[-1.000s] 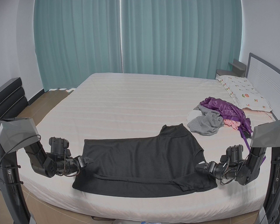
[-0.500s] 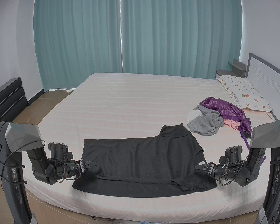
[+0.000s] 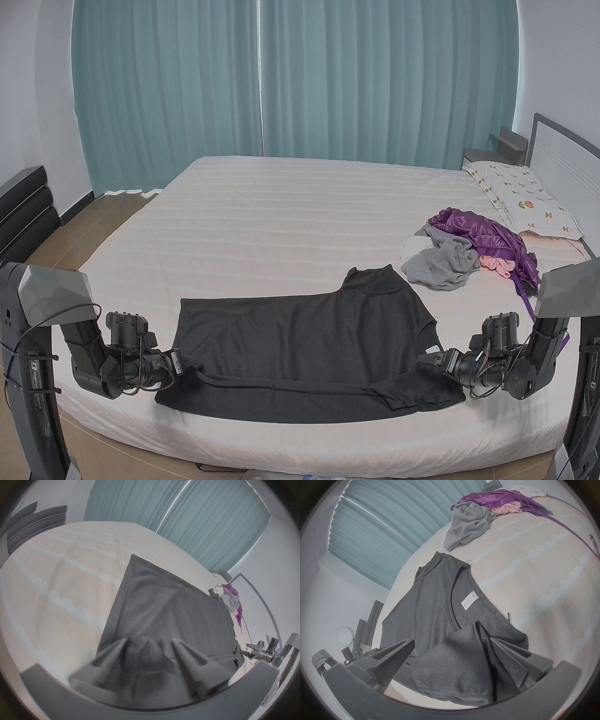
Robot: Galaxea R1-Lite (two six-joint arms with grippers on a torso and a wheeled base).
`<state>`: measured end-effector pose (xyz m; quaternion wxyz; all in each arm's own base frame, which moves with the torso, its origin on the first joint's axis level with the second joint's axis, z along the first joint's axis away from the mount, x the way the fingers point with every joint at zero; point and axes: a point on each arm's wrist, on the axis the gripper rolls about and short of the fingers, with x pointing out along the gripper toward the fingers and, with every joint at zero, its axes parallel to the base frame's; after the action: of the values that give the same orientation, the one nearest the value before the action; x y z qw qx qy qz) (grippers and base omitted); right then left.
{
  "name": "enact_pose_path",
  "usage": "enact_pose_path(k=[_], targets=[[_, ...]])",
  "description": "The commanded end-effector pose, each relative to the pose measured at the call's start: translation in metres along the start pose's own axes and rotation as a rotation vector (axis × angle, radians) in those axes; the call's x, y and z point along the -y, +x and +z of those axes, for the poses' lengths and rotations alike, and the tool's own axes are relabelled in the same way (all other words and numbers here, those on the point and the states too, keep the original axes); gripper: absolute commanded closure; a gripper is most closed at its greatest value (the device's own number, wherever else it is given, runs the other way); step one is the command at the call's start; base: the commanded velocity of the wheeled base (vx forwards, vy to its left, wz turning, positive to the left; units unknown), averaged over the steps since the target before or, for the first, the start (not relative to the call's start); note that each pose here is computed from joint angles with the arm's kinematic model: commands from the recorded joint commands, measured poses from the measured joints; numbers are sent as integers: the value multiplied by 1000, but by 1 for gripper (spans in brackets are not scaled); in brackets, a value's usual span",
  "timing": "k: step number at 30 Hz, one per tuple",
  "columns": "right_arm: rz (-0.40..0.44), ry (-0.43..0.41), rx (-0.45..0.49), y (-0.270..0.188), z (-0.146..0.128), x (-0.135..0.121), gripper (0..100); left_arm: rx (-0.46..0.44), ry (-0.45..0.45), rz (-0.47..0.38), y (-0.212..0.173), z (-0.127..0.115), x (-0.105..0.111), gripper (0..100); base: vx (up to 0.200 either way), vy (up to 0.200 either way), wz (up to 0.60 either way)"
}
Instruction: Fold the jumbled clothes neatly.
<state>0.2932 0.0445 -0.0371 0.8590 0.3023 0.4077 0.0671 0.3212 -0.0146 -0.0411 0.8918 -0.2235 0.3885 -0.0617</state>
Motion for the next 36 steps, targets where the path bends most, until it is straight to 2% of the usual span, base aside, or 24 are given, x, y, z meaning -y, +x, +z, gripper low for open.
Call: enact_pose_path(k=[1, 10, 16, 36], targets=[[1, 0, 1, 1, 1, 0, 0, -4, -12, 9, -2, -1, -2, 100, 0, 0, 0], [6, -1, 6, 3, 2, 0, 0, 16, -40, 63, -11, -3, -2, 100, 0, 0, 0], [24, -13, 27, 9, 5, -1, 0, 31, -77, 63, -15, 0, 0, 100, 0, 0, 0], [38, -107, 32, 25, -3, 7, 0, 18, -76, 64, -16, -4, 0, 100, 0, 0, 0]])
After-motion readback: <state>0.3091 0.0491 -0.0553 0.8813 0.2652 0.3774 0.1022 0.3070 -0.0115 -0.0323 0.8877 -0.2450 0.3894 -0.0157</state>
